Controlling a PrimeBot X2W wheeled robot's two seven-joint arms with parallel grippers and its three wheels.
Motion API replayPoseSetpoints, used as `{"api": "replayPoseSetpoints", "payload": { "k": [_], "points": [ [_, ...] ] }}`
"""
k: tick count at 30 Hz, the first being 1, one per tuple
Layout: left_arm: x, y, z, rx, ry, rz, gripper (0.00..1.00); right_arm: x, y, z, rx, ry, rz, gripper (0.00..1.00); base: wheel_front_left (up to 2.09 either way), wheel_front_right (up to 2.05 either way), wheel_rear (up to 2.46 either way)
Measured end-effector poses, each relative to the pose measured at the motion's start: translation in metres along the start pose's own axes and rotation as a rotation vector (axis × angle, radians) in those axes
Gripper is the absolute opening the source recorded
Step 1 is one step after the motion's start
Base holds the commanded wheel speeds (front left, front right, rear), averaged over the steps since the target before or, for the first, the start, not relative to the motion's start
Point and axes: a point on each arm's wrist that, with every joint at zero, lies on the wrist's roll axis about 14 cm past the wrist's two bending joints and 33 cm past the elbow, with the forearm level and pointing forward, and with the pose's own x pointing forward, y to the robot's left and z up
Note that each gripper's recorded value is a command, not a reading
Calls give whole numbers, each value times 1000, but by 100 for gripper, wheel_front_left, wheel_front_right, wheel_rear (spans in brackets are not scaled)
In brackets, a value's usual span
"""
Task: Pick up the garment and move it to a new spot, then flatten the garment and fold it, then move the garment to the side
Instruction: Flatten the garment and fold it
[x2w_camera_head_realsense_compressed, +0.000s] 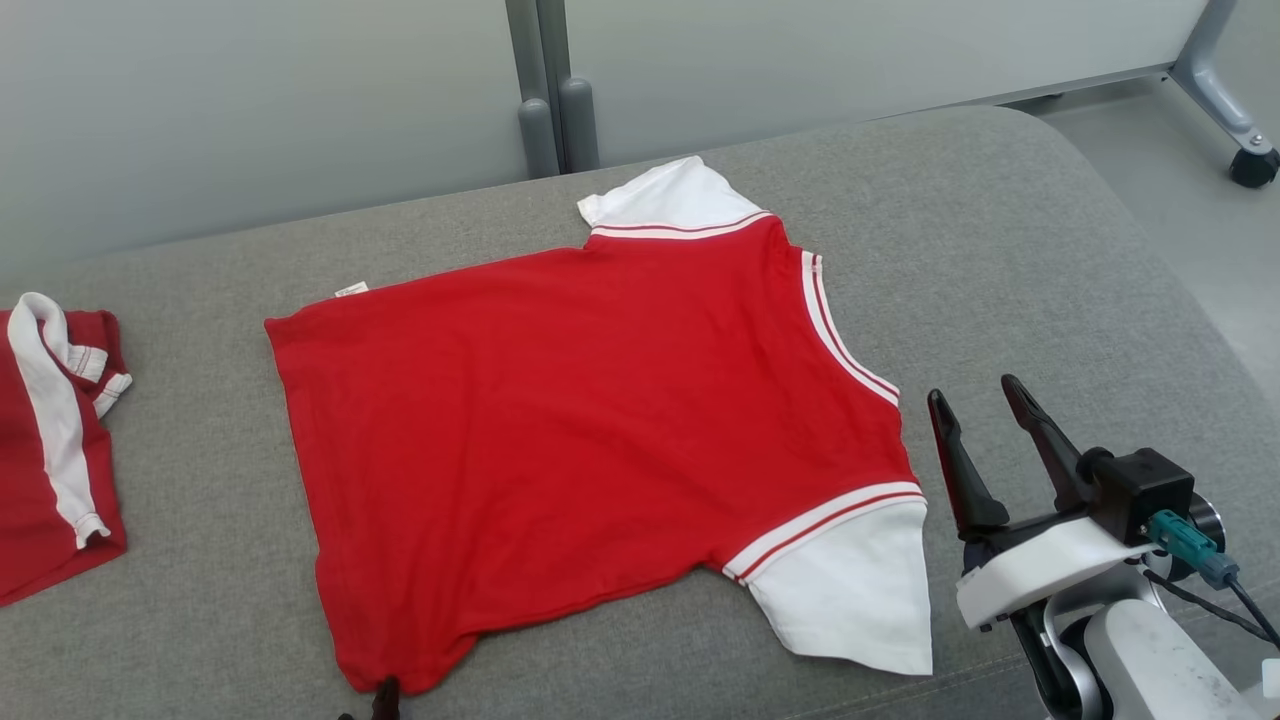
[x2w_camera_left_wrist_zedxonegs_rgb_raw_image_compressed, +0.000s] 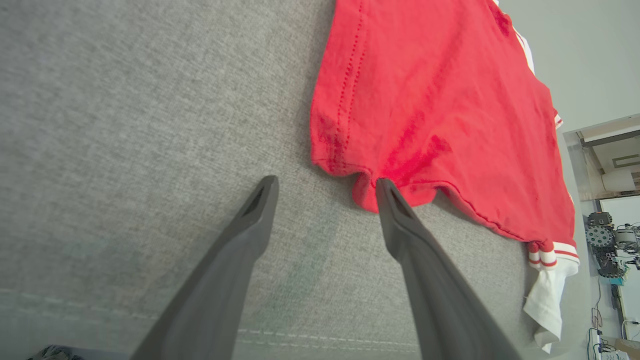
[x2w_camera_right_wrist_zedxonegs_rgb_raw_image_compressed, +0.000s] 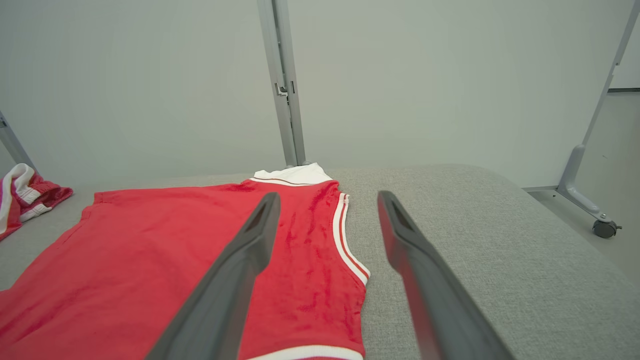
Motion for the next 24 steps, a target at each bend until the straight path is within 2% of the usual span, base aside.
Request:
{"api": "replayPoseSetpoints", "payload": {
  "k": [7,11,12,14,15,17,19,24],
  "points": [
    [8,-6,0,-51,17,-8,99,0,-5,-3,-4,10,-10,100,0,0,0],
    [14,-8,3,-114,18,-9,95,-1,-6,-5,-3,16,-15,100,0,0,0],
    [15,-8,3,-118,21,-5,91,-1,-7,-6,-2,17,-18,100,0,0,0],
    [17,-8,2,-121,24,-4,80,-1,-8,-7,-1,20,-23,100,0,0,0],
    [18,-8,2,-123,26,-4,69,-1,-9,-7,-2,21,-25,100,0,0,0],
    [19,-7,0,-132,35,5,28,-2,-11,-8,-5,25,-33,100,0,0,0],
    [21,-7,1,-141,29,5,0,-2,-12,-10,-4,29,-32,100,0,0,0],
    [26,-13,12,-150,-21,-3,0,-4,-13,-18,-1,57,-30,100,0,0,0]
  ]
}}
